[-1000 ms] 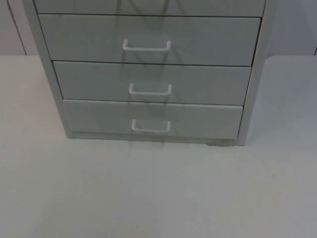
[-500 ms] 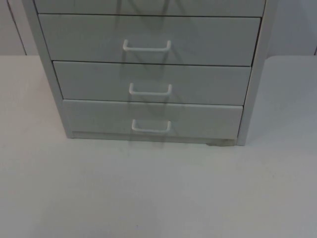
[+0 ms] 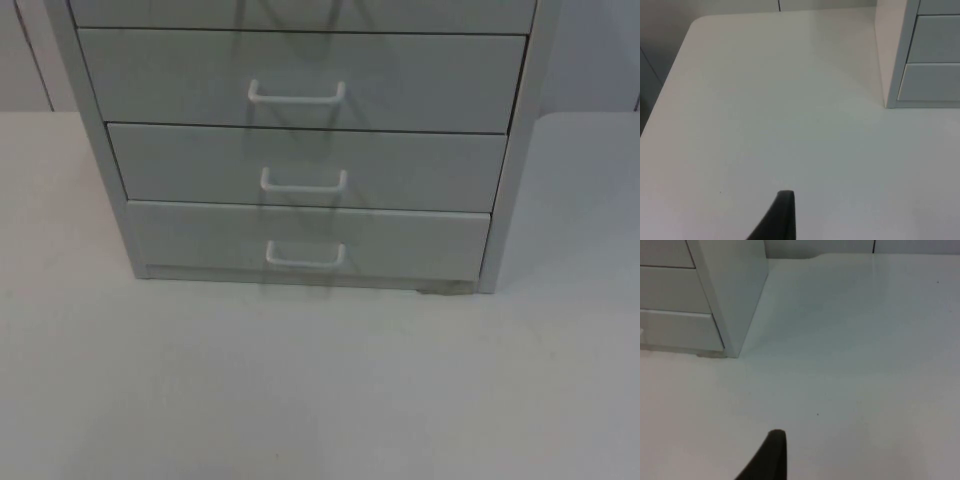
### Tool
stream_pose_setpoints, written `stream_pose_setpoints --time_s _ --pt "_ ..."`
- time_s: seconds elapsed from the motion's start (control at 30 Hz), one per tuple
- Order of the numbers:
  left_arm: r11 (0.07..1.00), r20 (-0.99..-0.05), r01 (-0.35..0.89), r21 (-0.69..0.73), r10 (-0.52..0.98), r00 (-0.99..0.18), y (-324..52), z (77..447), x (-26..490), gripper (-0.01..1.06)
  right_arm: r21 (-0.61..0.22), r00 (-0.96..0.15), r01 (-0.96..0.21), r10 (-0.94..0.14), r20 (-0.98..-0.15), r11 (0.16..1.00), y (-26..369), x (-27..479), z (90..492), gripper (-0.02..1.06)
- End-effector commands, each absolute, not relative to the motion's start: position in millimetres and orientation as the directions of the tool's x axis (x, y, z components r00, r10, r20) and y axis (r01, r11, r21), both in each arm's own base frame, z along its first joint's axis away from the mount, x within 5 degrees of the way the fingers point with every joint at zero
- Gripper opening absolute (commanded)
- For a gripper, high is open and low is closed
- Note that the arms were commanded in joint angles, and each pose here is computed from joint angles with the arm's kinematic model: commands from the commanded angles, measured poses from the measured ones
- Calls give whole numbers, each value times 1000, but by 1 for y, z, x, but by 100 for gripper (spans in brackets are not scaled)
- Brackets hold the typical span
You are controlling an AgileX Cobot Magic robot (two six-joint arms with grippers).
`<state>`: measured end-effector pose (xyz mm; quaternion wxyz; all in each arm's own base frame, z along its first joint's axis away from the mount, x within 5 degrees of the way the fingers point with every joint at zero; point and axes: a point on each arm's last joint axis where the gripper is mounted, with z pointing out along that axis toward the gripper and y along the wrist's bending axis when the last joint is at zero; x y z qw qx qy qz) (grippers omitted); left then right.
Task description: Open the drawer with the left hand, place the block into the drawer with the right hand, then close the drawer with the left hand.
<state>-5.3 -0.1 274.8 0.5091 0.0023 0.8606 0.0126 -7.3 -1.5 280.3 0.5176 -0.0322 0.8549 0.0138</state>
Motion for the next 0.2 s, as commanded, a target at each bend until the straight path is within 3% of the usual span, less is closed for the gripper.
stream_pose_setpoints --time_s 0.0,0.17 --pt "1000 -880 -13 22 13 -474 0 275 -5 105 -6 -456 -69 -37 -889 998 -2 -7 280 105" --pt "1000 -880 -13 22 13 -474 0 275 -5 105 -6 -457 -26 -17 -889 1000 -1 -7 280 105"
